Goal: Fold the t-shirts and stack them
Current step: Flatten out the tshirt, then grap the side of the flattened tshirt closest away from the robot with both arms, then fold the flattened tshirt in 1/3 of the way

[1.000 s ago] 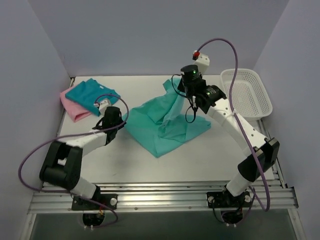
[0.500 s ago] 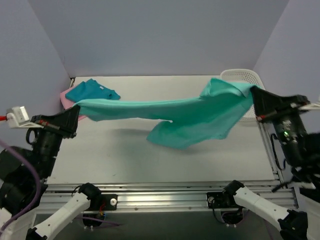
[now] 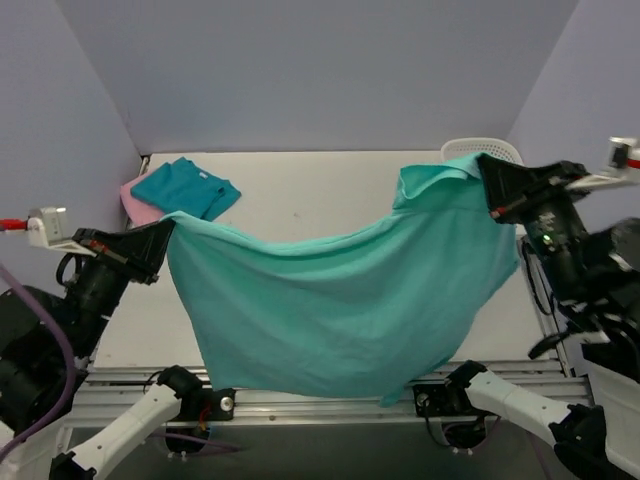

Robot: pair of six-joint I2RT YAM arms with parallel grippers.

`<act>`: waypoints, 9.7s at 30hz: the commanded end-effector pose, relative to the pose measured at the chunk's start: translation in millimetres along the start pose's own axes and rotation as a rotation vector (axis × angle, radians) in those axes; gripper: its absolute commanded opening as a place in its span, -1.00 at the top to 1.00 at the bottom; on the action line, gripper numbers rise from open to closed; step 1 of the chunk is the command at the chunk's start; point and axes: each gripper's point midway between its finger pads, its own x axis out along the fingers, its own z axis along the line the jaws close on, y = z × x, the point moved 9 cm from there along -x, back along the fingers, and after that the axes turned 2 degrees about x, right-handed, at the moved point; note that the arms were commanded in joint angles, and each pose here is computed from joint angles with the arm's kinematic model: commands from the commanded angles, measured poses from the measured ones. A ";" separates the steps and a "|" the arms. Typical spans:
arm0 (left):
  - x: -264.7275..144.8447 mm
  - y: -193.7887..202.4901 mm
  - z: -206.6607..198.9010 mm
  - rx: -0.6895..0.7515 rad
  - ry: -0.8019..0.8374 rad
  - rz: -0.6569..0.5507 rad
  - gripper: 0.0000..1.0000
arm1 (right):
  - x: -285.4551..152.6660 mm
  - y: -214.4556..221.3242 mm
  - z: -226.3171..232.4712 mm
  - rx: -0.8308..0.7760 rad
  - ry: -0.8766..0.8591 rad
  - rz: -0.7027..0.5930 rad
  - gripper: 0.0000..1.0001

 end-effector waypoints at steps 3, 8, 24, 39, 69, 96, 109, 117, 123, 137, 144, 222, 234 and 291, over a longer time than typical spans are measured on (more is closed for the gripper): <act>77.3 46.3 17.3 0.074 -0.141 0.084 0.95 | 92.9 93.8 -25.1 -0.114 0.252 0.158 1.00; 150.3 105.1 57.0 0.085 -0.261 0.182 0.95 | 155.4 191.0 -72.5 -0.240 0.470 0.279 1.00; 366.5 287.8 274.9 -0.015 -0.471 0.413 0.95 | 359.3 387.9 -252.5 -0.307 0.728 0.366 1.00; 395.6 153.4 259.5 0.038 -0.749 0.212 -0.88 | 388.7 285.3 -201.7 -0.286 0.603 0.129 -1.00; 81.5 291.5 139.8 0.014 -0.616 0.679 -0.92 | -63.1 268.1 -125.3 0.169 0.623 0.659 -0.75; 84.1 298.2 140.5 0.028 -0.528 0.601 -0.93 | -42.7 356.3 -152.2 -0.133 1.079 0.971 -0.94; 78.1 304.5 146.9 0.033 -0.566 0.616 -0.93 | -148.5 399.7 -153.2 0.002 1.001 1.266 -0.89; 80.7 313.7 147.4 0.007 -0.561 0.636 -0.94 | -166.7 412.1 -141.5 -0.005 0.981 1.293 -0.87; 77.0 307.5 146.2 0.015 -0.563 0.623 -0.95 | -157.9 413.8 -139.4 -0.029 0.974 1.238 -0.81; 77.5 311.0 149.5 0.036 -0.578 0.629 -0.95 | -126.2 398.9 -142.4 -0.073 1.004 1.028 -0.71; 76.6 313.7 151.6 0.036 -0.580 0.629 -0.95 | -129.3 409.8 -150.6 -0.111 1.061 1.042 -0.69; 71.8 355.6 196.0 -0.020 -1.178 0.420 -0.24 | -85.5 372.8 -153.7 -0.137 1.004 0.905 1.00; 74.4 362.0 198.1 0.005 -1.180 0.422 0.74 | -87.5 358.2 -153.7 -0.128 1.008 0.878 1.00; 198.8 286.8 219.7 -0.106 -0.943 0.390 0.95 | 121.5 395.3 -198.9 -0.360 1.264 0.677 1.00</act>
